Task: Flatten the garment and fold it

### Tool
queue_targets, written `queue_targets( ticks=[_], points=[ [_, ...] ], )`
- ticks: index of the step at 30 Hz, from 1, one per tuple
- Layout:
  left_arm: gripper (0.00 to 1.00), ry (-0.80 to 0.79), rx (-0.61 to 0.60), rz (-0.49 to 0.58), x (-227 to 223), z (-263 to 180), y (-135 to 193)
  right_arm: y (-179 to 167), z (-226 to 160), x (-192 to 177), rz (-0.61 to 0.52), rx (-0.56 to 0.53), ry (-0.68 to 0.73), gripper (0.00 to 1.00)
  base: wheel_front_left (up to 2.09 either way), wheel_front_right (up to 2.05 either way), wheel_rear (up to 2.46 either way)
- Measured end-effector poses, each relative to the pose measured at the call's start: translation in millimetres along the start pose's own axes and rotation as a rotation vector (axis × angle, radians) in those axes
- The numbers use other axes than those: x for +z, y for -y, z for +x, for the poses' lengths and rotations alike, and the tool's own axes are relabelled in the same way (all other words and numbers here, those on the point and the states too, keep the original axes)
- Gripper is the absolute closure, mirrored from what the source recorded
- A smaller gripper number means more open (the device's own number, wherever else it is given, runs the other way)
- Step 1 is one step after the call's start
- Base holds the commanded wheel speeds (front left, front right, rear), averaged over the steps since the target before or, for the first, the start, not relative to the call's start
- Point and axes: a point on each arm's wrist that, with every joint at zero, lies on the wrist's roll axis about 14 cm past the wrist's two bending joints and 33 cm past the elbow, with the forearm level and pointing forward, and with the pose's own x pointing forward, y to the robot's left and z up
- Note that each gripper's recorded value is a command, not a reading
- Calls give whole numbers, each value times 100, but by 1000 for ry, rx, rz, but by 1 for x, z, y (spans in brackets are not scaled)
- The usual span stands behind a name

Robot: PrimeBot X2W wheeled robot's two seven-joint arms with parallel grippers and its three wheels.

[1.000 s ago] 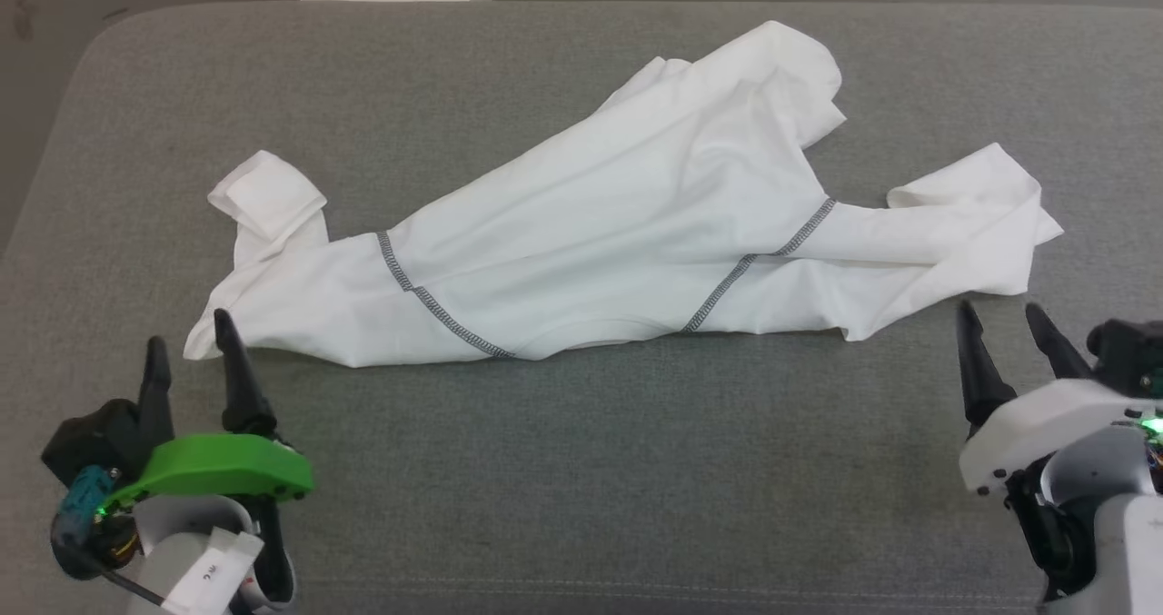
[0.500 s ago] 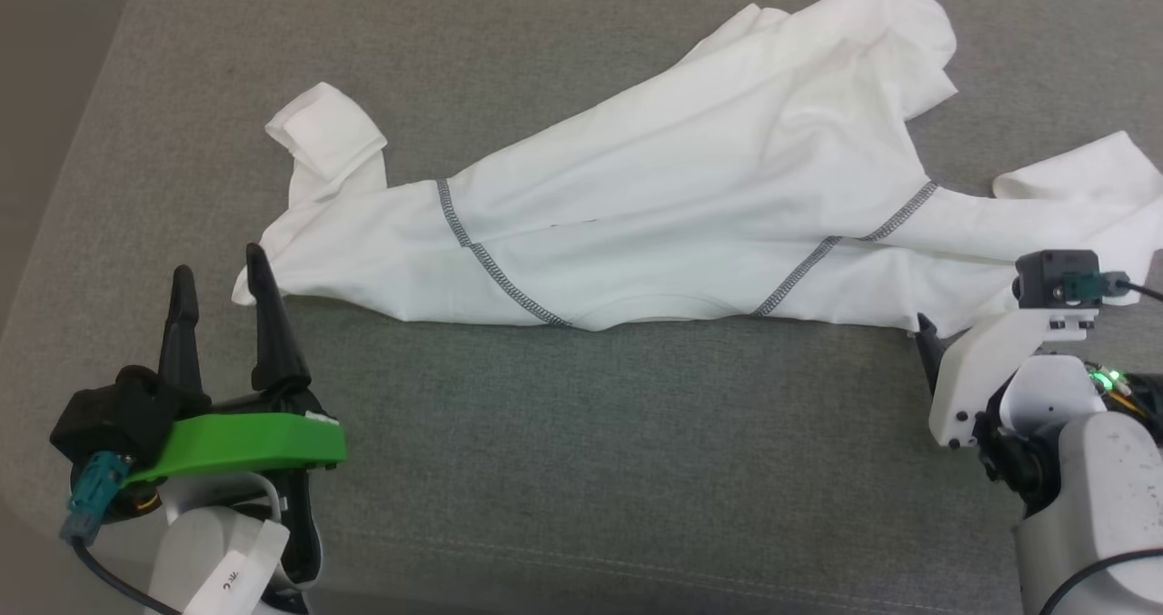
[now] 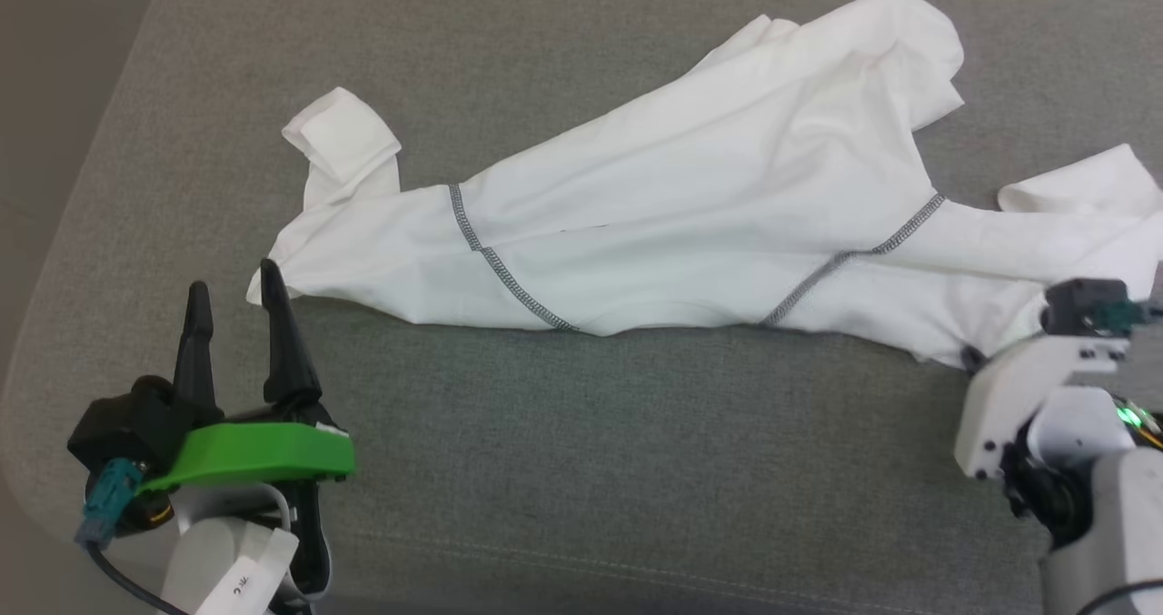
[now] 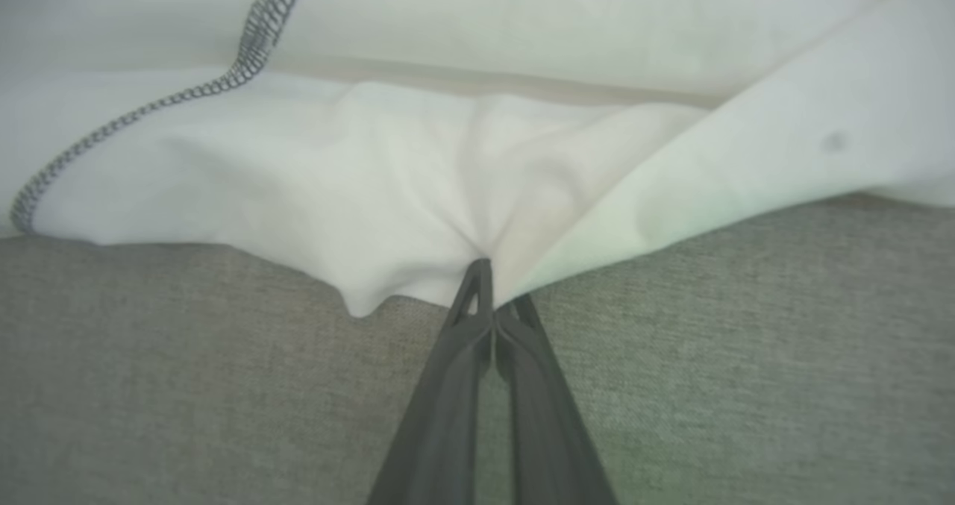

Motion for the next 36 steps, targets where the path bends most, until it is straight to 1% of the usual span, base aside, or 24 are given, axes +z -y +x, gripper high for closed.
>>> queue_targets(
  ticks=[8,12,16,20,23,29,36],
  points=[
    [0,-70,-39,-18,-17,-20,5,65,-48,-13,81,-169,64,100,0,0,0],
    [0,-147,-87,-36,-38,-35,16,81,-69,-18,110,-208,81,100,0,0,0],
    [0,-281,-143,-58,-61,-48,31,88,-80,-24,131,-222,88,100,0,0,0],
    [0,-517,-199,-103,-99,-73,50,91,-85,-26,144,-225,92,100,0,0,0],
    [0,-644,-184,-130,-119,-87,54,92,-86,-26,149,-226,95,100,0,0,0],
    [0,-745,-209,-201,-136,-95,76,98,-91,-27,162,-240,104,100,0,0,0],
    [0,-786,-287,-257,-142,-80,112,101,-93,-29,166,-250,104,100,0,0,0]
  ],
)
